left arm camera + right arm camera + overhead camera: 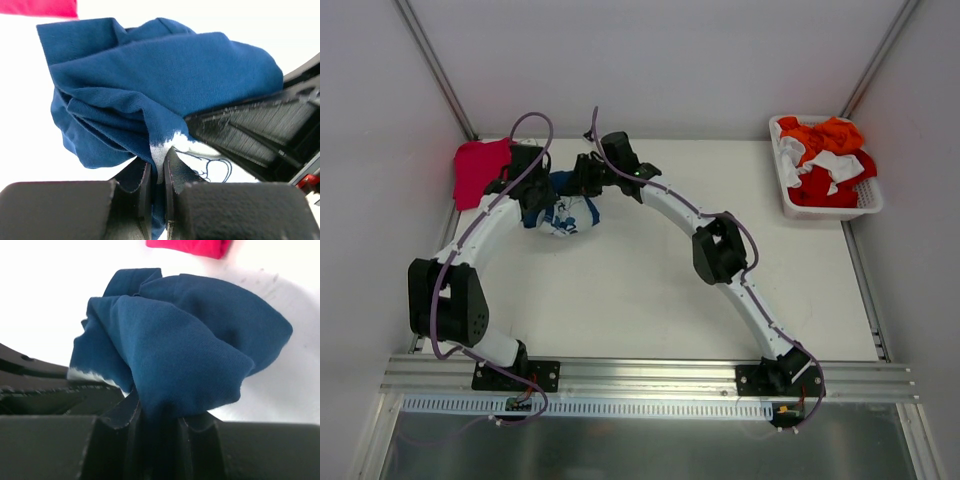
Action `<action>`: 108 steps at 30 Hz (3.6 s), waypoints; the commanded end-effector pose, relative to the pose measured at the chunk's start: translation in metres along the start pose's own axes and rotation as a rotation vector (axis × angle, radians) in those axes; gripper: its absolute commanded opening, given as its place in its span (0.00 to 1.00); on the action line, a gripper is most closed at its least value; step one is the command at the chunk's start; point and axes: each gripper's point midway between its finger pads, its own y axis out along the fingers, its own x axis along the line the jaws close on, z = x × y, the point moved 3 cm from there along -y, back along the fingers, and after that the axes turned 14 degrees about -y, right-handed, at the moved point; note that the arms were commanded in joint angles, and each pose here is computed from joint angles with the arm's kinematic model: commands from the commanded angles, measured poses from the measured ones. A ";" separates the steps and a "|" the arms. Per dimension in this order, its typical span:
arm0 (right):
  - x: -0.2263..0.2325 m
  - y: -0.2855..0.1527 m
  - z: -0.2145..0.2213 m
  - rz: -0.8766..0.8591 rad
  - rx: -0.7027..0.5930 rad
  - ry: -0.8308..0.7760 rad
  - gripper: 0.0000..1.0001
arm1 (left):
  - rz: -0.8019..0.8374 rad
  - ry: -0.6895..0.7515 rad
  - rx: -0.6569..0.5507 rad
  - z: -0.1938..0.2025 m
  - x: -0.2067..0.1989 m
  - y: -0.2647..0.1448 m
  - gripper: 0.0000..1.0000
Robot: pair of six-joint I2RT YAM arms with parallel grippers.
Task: Fold and stack the t-shirts
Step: Put the neatly folded tshirt into the corner of the board with both arms
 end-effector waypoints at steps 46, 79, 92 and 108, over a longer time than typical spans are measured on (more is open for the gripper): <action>0.131 -0.217 0.164 0.263 0.143 -0.382 0.99 | 0.519 0.091 -0.137 0.062 -0.016 -0.193 0.99; 0.145 -0.244 0.224 0.478 0.048 -0.577 0.99 | 0.565 0.034 -0.067 0.106 0.022 -0.205 0.99; 0.140 -0.206 0.224 0.532 0.100 -0.550 0.99 | 0.396 0.105 -0.035 0.098 0.020 -0.171 0.99; 0.142 -0.165 0.210 0.400 0.139 -0.509 0.99 | 0.358 0.158 -0.081 0.077 0.011 -0.173 0.99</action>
